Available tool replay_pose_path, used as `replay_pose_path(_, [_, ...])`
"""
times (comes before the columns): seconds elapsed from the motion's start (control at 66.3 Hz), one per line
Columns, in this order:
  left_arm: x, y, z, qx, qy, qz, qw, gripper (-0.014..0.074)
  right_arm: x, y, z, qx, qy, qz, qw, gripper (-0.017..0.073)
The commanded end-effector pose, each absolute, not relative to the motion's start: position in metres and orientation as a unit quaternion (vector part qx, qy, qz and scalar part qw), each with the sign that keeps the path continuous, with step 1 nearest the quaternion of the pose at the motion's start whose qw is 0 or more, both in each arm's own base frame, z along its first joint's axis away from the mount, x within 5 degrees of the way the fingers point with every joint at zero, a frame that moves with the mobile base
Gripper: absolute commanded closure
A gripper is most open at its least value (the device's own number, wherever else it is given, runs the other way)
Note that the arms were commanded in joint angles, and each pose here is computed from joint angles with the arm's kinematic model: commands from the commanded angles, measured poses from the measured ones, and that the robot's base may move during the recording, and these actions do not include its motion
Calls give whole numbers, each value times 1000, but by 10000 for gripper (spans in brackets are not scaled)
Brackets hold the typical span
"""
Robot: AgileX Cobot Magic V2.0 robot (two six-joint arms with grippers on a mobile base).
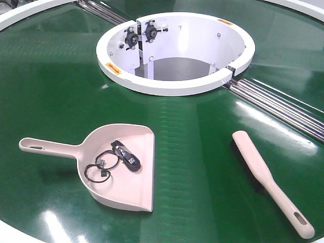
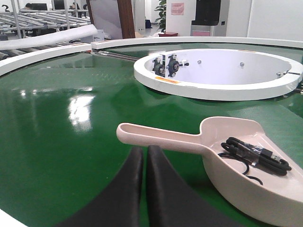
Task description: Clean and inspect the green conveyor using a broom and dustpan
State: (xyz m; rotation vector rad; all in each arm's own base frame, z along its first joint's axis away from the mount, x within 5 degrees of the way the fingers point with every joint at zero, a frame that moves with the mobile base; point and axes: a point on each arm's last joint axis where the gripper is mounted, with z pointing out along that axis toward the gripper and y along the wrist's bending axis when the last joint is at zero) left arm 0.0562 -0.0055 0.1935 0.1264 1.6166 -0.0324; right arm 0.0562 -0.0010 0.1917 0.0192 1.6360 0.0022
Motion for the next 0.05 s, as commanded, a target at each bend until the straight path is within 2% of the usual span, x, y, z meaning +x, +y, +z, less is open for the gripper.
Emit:
replay_pose_path(0.0, [56,-6,190,51,706,-24,706,601,56,-1,193,3,706,-4,709,569])
replay_pose_path(0.03, [56,-6,190,51,706,-24,706,601,56,-1,193,3,706,-4,709,569])
